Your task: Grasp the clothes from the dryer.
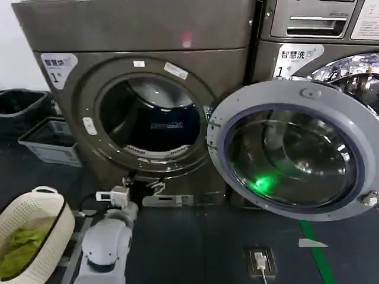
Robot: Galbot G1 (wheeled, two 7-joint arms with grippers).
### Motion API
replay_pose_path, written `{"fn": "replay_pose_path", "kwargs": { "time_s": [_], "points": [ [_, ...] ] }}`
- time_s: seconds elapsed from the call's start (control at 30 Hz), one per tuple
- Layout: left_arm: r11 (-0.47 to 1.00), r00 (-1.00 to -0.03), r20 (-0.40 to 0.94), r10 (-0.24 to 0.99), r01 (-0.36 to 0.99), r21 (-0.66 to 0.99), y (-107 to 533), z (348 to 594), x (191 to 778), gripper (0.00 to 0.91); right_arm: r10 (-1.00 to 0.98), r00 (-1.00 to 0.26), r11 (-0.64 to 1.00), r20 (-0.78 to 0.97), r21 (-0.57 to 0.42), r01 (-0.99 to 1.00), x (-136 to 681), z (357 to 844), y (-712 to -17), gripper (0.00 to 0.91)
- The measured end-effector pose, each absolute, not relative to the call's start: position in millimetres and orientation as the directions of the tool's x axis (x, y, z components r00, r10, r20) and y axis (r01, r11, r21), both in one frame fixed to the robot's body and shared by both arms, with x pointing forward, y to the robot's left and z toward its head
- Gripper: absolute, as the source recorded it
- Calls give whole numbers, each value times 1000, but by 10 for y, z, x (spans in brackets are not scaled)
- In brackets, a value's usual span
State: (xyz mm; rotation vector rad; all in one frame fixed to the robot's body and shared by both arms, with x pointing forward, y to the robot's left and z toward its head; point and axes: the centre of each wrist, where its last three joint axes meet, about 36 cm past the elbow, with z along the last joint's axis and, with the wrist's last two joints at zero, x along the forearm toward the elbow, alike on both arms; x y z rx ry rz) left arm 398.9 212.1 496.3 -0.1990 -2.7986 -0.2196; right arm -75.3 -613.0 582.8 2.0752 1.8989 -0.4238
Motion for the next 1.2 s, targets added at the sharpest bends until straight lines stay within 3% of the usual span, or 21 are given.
{"fn": "replay_pose_path", "kwargs": {
  "time_s": [1.2],
  "points": [
    [973, -927, 354, 126, 184, 136, 2151, 4909, 3991, 907, 911, 67, -69, -408, 9, 998, -704, 5820, -6117, 907]
  ]
}}
